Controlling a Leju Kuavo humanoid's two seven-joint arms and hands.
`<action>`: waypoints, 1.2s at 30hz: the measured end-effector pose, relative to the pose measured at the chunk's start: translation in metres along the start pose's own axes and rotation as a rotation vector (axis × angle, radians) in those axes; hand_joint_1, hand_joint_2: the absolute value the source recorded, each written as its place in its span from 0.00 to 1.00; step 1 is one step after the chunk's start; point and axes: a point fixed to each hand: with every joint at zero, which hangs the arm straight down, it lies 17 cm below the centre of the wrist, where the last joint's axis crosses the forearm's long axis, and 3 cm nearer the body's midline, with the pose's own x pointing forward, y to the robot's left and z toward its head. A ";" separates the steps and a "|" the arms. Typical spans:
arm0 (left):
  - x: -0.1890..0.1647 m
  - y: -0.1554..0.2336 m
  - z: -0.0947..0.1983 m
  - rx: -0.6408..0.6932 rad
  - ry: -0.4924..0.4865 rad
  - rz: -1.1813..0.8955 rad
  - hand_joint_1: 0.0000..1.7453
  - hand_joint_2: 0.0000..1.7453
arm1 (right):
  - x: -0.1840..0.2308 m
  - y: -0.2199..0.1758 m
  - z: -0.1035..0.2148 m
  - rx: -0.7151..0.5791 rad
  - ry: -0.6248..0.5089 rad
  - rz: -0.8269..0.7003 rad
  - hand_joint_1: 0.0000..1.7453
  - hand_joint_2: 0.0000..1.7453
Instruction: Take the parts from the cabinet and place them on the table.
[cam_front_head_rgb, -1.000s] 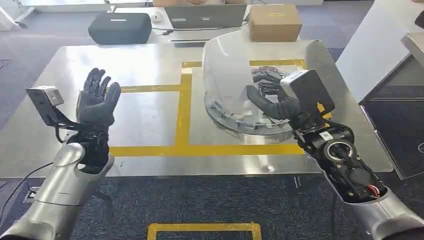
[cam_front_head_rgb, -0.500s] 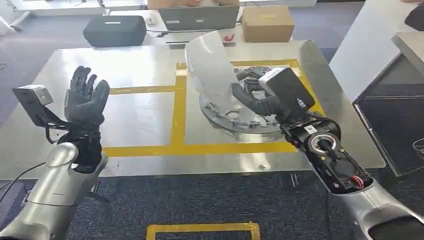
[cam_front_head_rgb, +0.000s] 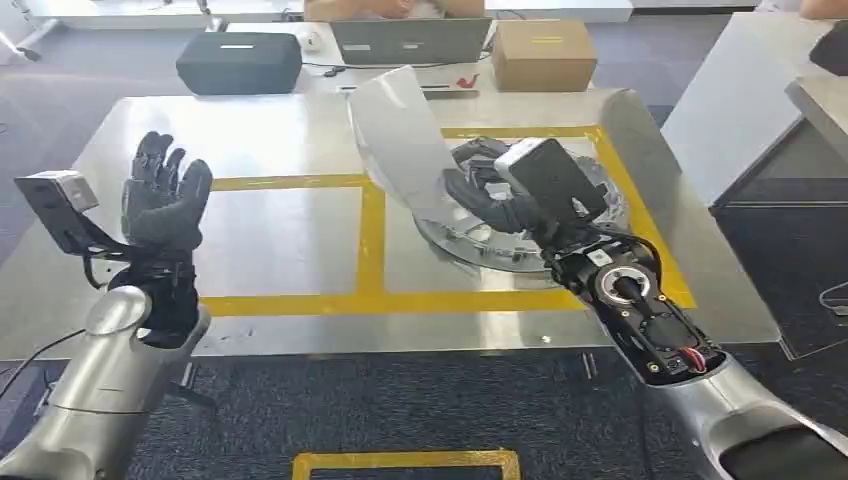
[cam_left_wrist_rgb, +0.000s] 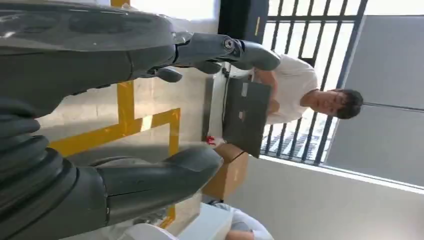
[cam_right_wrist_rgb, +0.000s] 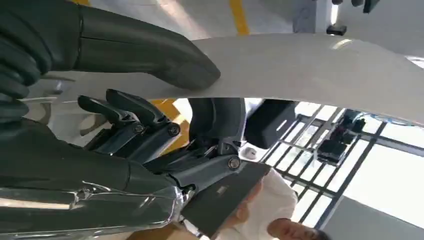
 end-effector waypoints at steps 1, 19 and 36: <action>0.000 0.000 0.000 0.001 0.000 0.000 0.00 1.00 | -0.001 0.000 0.000 0.001 0.002 0.000 1.00 1.00; -0.003 0.001 0.007 0.002 0.012 0.006 0.00 1.00 | -0.013 0.011 0.002 0.017 0.030 -0.013 1.00 1.00; 0.002 -0.002 0.001 -0.005 -0.002 0.011 0.00 1.00 | -0.019 0.015 0.002 0.032 0.044 -0.003 1.00 1.00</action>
